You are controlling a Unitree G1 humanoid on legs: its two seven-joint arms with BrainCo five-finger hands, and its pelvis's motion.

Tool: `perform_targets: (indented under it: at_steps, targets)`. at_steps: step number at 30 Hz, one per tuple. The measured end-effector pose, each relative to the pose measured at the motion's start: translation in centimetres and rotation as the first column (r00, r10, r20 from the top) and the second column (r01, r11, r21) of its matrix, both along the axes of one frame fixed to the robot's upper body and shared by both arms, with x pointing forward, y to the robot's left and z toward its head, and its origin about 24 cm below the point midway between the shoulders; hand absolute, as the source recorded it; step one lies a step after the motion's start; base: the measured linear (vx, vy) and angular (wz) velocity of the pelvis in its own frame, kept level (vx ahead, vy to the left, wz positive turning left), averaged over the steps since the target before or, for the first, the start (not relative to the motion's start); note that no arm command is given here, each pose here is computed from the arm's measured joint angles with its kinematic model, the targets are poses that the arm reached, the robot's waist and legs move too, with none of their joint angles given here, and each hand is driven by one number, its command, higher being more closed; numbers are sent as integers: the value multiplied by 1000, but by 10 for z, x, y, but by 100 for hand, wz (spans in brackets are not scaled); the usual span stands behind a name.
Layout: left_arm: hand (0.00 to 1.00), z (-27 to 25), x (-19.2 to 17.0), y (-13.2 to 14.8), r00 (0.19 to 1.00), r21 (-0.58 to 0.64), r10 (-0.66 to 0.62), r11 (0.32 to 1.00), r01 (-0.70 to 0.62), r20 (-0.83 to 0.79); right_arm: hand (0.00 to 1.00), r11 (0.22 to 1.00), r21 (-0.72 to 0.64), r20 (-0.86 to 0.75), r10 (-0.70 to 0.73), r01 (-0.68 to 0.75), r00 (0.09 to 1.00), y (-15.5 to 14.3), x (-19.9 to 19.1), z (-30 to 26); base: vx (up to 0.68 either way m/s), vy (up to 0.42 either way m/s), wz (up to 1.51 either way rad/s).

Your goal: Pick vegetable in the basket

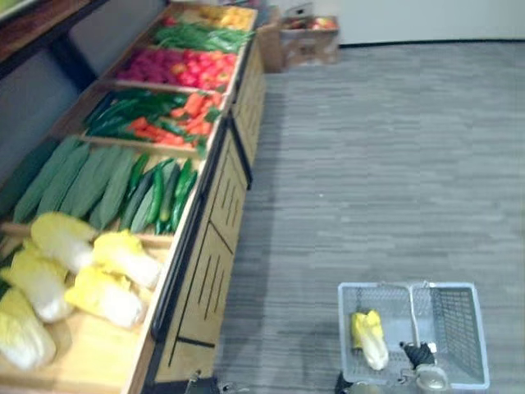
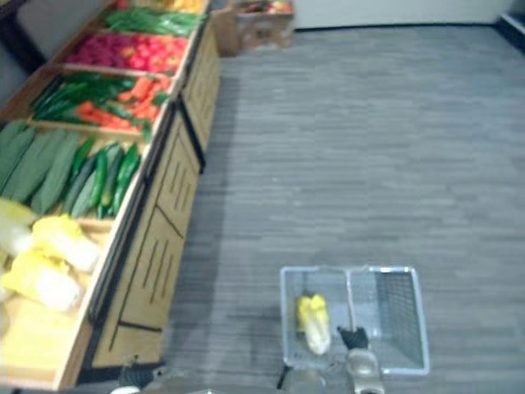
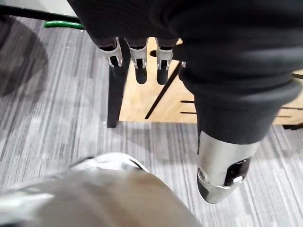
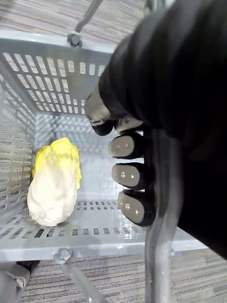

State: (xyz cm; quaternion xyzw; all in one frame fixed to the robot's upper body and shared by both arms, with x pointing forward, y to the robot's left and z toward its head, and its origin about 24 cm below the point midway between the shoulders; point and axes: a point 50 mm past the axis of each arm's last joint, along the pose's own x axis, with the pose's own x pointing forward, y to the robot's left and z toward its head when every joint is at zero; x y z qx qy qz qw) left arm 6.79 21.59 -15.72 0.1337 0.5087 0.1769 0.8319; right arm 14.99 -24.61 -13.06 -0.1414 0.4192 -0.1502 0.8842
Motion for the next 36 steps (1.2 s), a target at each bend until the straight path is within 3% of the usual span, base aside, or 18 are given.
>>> perform_targets:
  at_steps: [5,13,17,20,24,30,36]
  targets:
    - [0,-2,-7,-5,1000,-16,13,1000,-13,-3,100,1000,2,-12,15,-15,1000,3,-4,-2,56,148,-96]
    - [0,0,-13,-2,996,-6,85,996,-85,8,100,990,54,70,123,-127,990,45,10,2,215,144,-61]
    - [0,3,-2,4,1000,20,19,1000,-19,23,100,988,87,94,118,-127,988,57,12,2,152,78,-66]
    - [0,6,1,13,998,55,-61,997,60,12,100,987,55,167,137,-148,976,52,27,12,212,62,16]
    - [0,11,13,18,997,50,-34,998,30,76,100,986,54,182,147,-159,972,52,29,13,379,-26,67]
    - [0,19,46,4,980,16,-56,998,54,189,100,997,53,169,45,-54,985,34,28,15,408,-199,53]
    - [0,15,45,-6,983,-12,-50,999,53,179,100,998,59,159,-21,12,987,23,28,14,483,-394,50]
